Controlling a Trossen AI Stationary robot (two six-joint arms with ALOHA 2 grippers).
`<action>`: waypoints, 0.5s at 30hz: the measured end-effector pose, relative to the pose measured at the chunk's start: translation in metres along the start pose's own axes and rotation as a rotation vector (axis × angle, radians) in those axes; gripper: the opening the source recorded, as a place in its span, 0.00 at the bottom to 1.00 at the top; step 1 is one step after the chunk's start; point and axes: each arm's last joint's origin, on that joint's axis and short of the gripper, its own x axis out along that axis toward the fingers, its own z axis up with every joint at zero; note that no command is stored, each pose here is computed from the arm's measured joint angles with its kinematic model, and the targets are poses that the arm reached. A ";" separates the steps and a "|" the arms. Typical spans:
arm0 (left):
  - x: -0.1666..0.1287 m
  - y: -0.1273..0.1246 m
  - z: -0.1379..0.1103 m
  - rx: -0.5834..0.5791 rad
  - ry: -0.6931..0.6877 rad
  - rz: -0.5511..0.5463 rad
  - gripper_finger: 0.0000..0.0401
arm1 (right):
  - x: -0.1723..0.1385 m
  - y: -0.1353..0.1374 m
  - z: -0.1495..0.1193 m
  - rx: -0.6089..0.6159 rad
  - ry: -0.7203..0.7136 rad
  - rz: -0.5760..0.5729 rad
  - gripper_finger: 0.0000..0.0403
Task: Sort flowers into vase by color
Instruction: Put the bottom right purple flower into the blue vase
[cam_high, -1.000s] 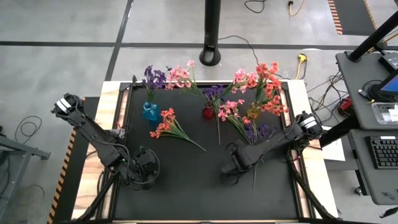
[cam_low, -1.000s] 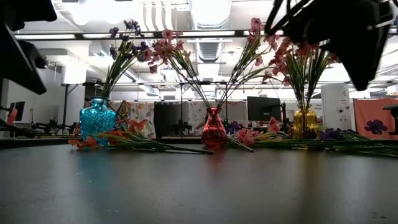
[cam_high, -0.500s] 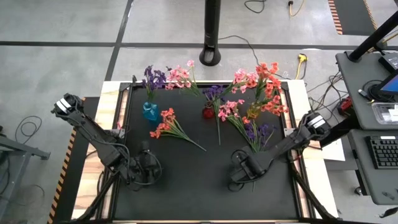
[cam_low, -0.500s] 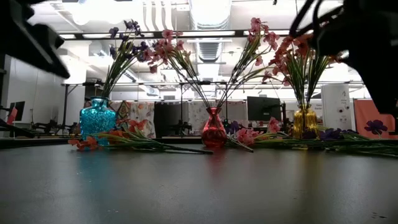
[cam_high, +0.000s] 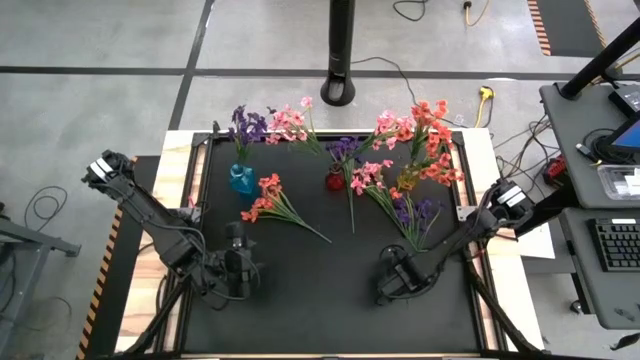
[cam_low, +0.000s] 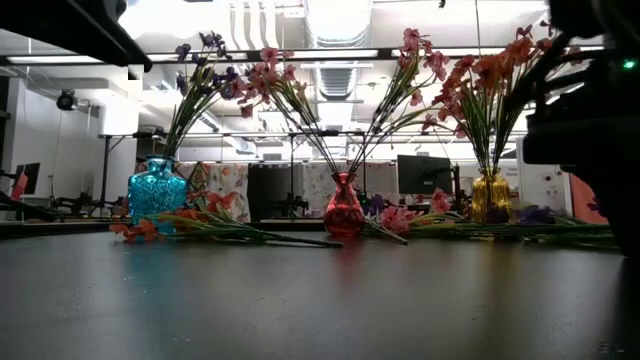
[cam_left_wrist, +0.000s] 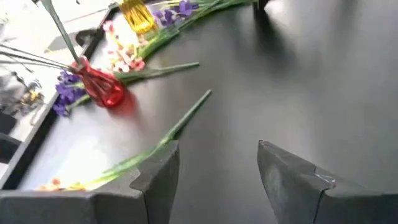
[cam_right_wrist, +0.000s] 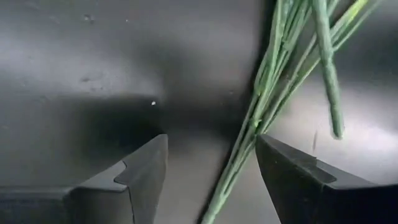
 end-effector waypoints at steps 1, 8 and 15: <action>0.001 0.001 0.000 0.002 0.001 0.004 0.49 | 0.001 -0.002 -0.002 0.021 -0.004 0.004 0.58; 0.007 0.006 0.000 -0.001 0.017 0.033 0.49 | 0.003 -0.014 -0.014 0.098 -0.031 0.001 0.56; 0.008 0.007 0.001 -0.025 0.016 0.040 0.49 | -0.004 -0.025 -0.020 0.101 -0.016 -0.011 0.50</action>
